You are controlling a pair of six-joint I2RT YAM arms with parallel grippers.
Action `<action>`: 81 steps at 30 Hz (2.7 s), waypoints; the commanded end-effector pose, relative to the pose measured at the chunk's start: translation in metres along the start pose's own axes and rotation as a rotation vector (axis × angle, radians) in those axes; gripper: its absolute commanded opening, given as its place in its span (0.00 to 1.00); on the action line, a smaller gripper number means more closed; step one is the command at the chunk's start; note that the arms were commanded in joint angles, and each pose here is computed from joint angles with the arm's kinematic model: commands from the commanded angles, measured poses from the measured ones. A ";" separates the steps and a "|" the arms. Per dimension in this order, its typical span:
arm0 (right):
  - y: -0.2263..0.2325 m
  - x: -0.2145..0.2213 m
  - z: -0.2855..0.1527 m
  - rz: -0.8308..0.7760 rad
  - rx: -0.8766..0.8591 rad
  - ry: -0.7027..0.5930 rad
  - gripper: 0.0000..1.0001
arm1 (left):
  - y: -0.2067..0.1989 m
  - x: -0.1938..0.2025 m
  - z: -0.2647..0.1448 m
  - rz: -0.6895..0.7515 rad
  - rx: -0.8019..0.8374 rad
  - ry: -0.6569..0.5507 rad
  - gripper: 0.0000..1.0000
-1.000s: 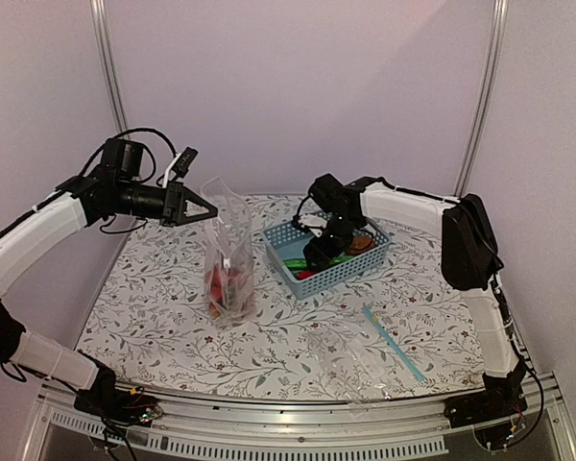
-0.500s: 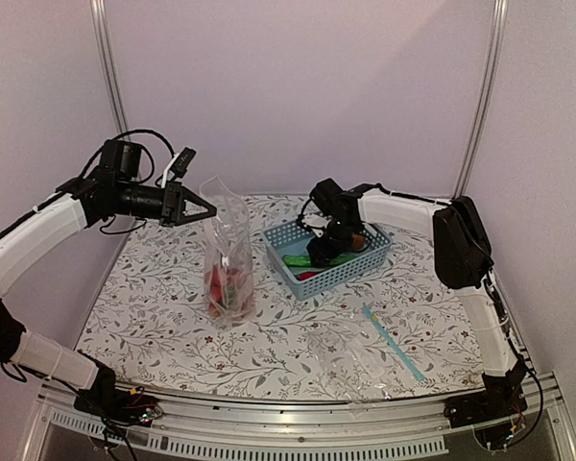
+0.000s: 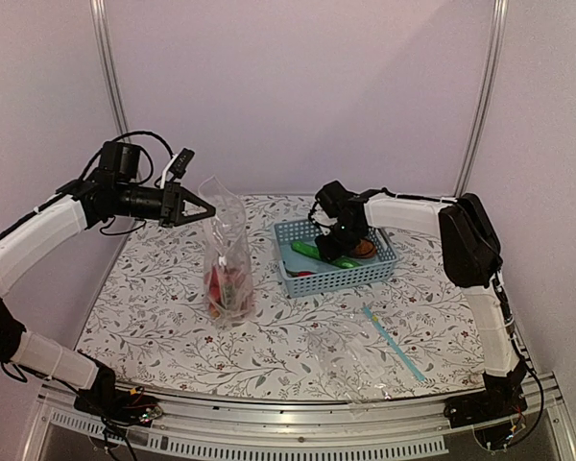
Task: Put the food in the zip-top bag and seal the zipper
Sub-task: Pick up the fake vegetable from the bin, then place the fake vegetable in the zipper food storage bag.
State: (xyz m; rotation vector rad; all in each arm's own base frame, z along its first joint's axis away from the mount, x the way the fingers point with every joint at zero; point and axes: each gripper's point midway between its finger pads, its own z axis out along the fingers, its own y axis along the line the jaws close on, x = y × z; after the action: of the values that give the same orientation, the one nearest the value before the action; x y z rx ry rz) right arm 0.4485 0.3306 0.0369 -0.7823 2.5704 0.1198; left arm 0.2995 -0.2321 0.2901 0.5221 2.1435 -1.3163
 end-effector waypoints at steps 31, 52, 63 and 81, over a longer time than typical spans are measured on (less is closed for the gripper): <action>0.011 -0.065 -0.137 0.066 -0.143 -0.469 0.27 | 0.010 -0.003 -0.005 -0.036 0.031 -0.027 0.00; 0.069 -0.090 -0.347 0.157 -0.393 -0.846 0.29 | -0.041 -0.019 0.015 -0.033 0.075 -0.025 0.00; 0.107 -0.093 -0.447 0.312 -0.592 -1.144 0.31 | -0.074 -0.013 0.046 -0.029 0.125 0.035 0.00; 0.180 -0.115 -0.431 0.353 -0.806 -1.151 0.31 | -0.067 0.000 0.063 -0.056 0.123 0.089 0.00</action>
State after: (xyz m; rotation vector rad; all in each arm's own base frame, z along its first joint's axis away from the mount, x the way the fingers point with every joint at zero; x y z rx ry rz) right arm 0.2660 0.4380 0.4534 -0.3218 1.4896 1.2576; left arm 0.2786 -0.3128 0.3024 0.5525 2.2115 -1.4757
